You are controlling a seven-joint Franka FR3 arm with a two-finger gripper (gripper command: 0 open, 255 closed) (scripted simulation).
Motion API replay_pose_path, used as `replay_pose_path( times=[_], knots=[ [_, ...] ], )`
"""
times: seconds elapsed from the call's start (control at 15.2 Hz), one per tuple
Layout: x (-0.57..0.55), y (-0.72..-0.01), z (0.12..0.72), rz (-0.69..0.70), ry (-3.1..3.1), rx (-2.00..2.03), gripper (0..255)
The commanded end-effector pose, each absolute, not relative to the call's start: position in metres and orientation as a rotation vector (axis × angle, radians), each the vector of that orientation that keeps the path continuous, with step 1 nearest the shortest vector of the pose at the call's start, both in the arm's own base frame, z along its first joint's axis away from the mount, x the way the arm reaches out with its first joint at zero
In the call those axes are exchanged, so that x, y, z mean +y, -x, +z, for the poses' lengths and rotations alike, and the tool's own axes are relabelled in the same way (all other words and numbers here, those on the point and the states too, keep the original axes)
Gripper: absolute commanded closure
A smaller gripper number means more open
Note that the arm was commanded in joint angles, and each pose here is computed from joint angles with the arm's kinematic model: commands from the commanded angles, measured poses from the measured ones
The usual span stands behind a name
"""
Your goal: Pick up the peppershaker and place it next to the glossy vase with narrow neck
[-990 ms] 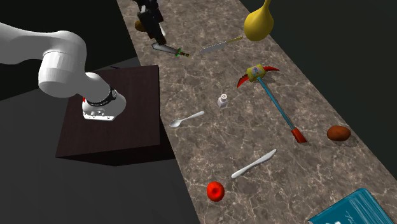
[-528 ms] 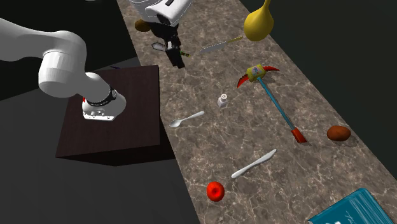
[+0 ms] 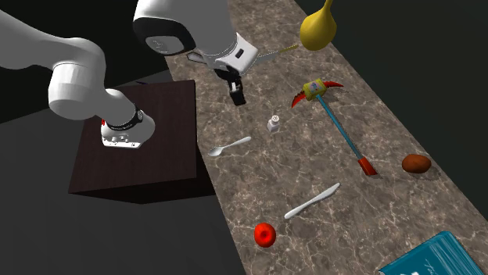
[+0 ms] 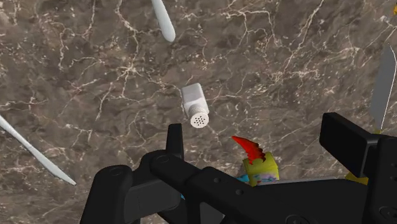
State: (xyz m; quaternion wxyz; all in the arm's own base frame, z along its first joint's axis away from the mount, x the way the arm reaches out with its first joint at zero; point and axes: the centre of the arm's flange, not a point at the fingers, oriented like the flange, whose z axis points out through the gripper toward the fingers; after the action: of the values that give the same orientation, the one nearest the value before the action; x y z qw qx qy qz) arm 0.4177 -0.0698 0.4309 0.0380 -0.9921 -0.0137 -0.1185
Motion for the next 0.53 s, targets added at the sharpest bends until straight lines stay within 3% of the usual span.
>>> replay_pose_path(
  times=[0.0,0.46],
  knots=[
    [-0.074,-0.429,0.405,-0.369,3.033,-0.035,0],
    [-0.085,-0.472,0.323,-0.377,2.990,-0.013,0]
  ],
)
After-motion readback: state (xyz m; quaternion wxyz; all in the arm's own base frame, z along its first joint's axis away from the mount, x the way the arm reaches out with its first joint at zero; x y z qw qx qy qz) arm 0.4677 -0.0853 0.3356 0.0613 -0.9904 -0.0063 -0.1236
